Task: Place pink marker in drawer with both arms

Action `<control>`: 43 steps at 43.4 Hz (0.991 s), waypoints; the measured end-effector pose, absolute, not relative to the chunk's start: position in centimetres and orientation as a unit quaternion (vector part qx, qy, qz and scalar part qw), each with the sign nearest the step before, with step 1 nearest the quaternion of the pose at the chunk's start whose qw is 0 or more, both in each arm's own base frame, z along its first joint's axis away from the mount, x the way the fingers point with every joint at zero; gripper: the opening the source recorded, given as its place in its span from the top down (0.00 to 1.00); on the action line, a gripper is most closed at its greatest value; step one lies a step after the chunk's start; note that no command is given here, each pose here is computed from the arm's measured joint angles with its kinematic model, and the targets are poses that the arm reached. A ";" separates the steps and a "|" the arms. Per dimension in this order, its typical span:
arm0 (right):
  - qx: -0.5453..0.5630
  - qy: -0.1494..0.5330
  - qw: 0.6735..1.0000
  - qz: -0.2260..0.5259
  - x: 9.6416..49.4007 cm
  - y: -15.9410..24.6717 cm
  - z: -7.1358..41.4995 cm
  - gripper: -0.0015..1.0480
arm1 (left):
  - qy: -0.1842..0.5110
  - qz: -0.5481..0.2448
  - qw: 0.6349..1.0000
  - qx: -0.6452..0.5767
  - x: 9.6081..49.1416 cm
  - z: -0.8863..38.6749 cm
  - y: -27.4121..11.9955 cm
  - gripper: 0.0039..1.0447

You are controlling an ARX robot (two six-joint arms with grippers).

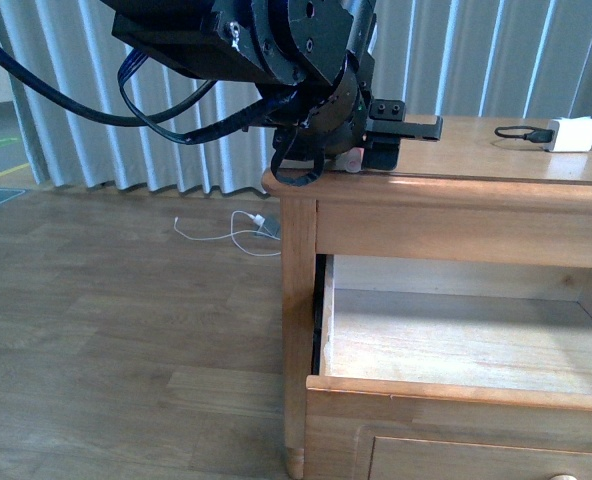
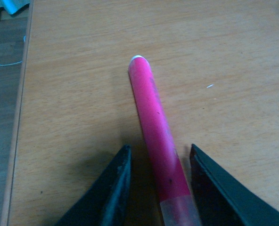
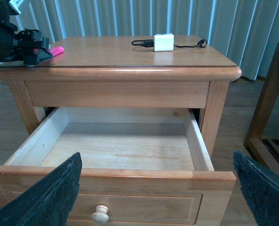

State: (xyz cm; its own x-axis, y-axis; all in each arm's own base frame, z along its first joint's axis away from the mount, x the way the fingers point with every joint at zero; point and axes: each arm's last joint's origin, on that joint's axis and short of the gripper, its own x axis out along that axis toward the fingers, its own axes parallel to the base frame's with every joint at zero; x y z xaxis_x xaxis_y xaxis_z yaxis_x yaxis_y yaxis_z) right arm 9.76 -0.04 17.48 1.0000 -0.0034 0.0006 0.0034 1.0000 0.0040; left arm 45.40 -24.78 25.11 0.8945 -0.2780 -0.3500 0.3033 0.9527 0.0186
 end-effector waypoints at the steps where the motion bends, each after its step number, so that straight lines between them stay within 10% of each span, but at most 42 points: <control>1: 0.002 0.000 1.000 -0.002 9.8 0.0 17.5 0.08 | 0.176 -0.154 0.972 0.036 45.4 25.1 -24.8 0.64; 8: 0.002 0.000 1.000 -0.002 9.8 0.0 17.5 0.08 | 0.178 -0.171 0.969 0.035 45.1 25.1 -24.7 0.86; 43: 0.002 0.000 1.000 -0.002 9.8 0.0 17.5 0.08 | 0.159 -0.389 0.905 0.064 35.4 24.4 -23.6 0.86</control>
